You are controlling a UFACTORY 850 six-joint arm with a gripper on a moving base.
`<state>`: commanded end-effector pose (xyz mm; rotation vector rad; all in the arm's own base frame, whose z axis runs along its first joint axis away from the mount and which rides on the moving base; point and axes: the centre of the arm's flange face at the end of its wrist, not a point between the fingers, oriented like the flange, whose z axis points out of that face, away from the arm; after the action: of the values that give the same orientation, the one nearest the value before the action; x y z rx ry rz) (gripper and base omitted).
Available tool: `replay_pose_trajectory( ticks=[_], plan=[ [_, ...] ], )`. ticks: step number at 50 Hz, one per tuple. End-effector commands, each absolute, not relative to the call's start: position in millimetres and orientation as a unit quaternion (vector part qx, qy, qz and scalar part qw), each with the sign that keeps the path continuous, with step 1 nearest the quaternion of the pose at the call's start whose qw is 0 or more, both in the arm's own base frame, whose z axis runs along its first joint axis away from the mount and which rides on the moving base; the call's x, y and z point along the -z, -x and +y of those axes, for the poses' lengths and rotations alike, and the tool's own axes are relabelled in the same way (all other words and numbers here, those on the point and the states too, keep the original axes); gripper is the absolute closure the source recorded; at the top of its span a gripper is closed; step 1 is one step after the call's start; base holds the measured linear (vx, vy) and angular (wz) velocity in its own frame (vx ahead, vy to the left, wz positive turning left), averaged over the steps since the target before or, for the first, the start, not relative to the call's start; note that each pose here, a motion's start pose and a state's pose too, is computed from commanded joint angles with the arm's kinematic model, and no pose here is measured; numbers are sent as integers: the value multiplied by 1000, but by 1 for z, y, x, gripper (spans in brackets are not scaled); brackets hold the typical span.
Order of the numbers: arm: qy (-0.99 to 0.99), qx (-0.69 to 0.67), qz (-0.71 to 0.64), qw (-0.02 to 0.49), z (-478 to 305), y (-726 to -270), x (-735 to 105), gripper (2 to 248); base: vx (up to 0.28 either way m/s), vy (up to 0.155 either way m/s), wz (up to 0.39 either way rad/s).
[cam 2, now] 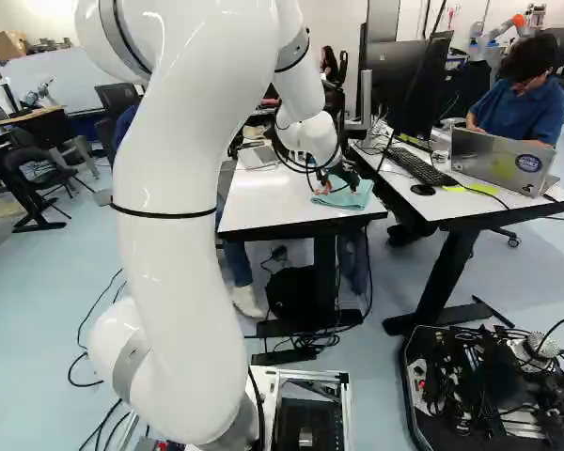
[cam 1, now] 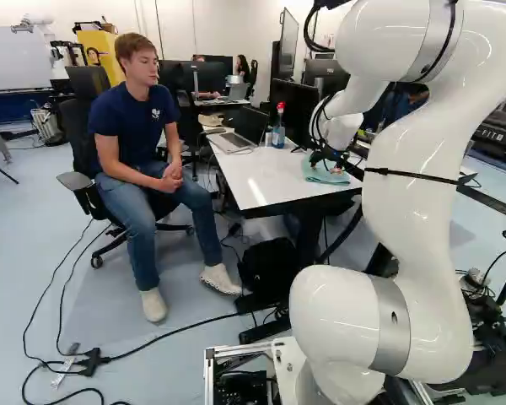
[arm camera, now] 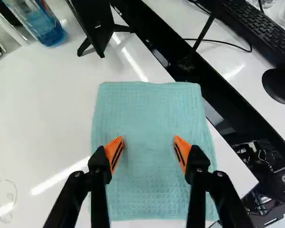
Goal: Clean the table with the green towel
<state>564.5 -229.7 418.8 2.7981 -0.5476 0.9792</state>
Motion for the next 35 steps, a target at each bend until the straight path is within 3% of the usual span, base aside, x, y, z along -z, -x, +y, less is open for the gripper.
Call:
replay_pose_trajectory(
  ticks=[4, 5, 9, 10, 15, 16, 20, 21, 25, 26, 35],
  plan=[
    [-926, -324, -181, 63, -230, -564, -419, 90, 0, 0, 0],
    [-926, -324, -181, 63, -230, -564, -419, 102, 0, 0, 0],
    [-926, -324, -181, 63, -230, -564, -419, 102, 0, 0, 0],
    [-926, -324, -181, 63, -230, -564, -419, 114, 0, 0, 0],
    [-926, -324, -181, 63, -230, -564, -419, 114, 0, 0, 0],
    [-926, -324, -181, 63, -230, -564, -419, 126, 0, 0, 0],
    [-926, -324, -181, 63, -230, -564, -419, 126, 0, 0, 0],
    [-926, -324, -181, 63, -230, -564, -419, 139, 0, 0, 0],
    [-926, -324, -181, 63, -230, -564, -419, 139, 0, 0, 0],
    [-926, -324, -181, 63, -230, -564, -419, 151, 0, 0, 0],
    [-926, -324, -181, 63, -230, -564, -419, 162, 0, 0, 0]
  ],
)
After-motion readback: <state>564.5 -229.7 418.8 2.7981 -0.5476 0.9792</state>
